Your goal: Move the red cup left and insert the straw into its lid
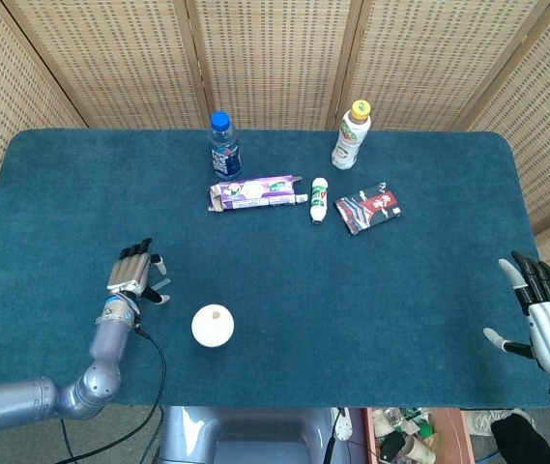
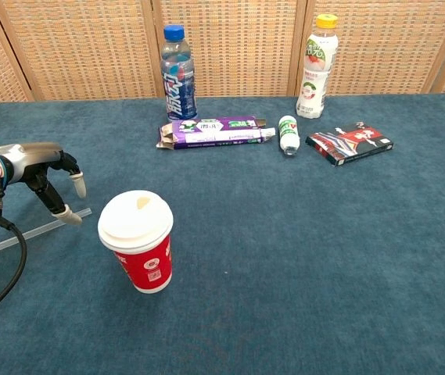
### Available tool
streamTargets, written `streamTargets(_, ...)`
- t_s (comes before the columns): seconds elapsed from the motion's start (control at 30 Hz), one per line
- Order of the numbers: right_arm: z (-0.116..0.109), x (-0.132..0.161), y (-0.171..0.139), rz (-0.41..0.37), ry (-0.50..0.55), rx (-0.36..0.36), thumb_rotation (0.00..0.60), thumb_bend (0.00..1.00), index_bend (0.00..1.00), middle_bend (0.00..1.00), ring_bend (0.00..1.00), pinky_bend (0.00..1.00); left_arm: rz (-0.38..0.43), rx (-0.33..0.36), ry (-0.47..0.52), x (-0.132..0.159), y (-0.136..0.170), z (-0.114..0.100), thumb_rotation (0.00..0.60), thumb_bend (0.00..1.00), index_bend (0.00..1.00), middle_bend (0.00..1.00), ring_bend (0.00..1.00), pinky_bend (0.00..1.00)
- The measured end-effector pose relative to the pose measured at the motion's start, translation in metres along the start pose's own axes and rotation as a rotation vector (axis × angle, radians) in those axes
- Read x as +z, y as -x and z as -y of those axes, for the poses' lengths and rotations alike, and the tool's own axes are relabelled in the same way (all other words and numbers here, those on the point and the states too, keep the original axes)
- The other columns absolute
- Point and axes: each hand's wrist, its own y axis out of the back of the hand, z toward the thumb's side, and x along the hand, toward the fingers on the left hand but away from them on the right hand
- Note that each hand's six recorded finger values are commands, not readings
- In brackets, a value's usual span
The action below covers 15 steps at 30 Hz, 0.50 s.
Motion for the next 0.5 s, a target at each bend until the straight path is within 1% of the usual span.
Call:
streamTargets(0.17,-0.001,0.0,0.0,0.0,0.002,0.0,0.6,0.0,0.0,0.0,0.0,0.0,-0.029,-0.036,-0.027,-0.006,-0.004,0.011,0.6,0.18,0.45,0.0,0.0,0.0)
streamTargets(0.23,-0.001,0.0,0.0,0.0,0.003,-0.001,0.6,0.0,0.0,0.0,0.0,0.0,-0.023,-0.043,-0.055,-0.004,-0.003,0.017,0.6,0.18,0.45,0.0,0.0,0.0)
streamTargets(0.37,-0.002,-0.001,0.0,0.0,0.005,-0.002,0.6,0.0,0.0,0.0,0.0,0.0,-0.018,-0.039,-0.074,-0.001,0.0,0.021,0.6,0.18,0.45,0.0,0.0,0.0)
streamTargets(0.5,-0.001,0.0,0.0,0.0,0.006,-0.001,0.6,0.0,0.0,0.0,0.0,0.0,-0.007,-0.056,-0.084,0.001,0.003,0.026,0.6,0.19,0.45,0.0,0.0,0.0)
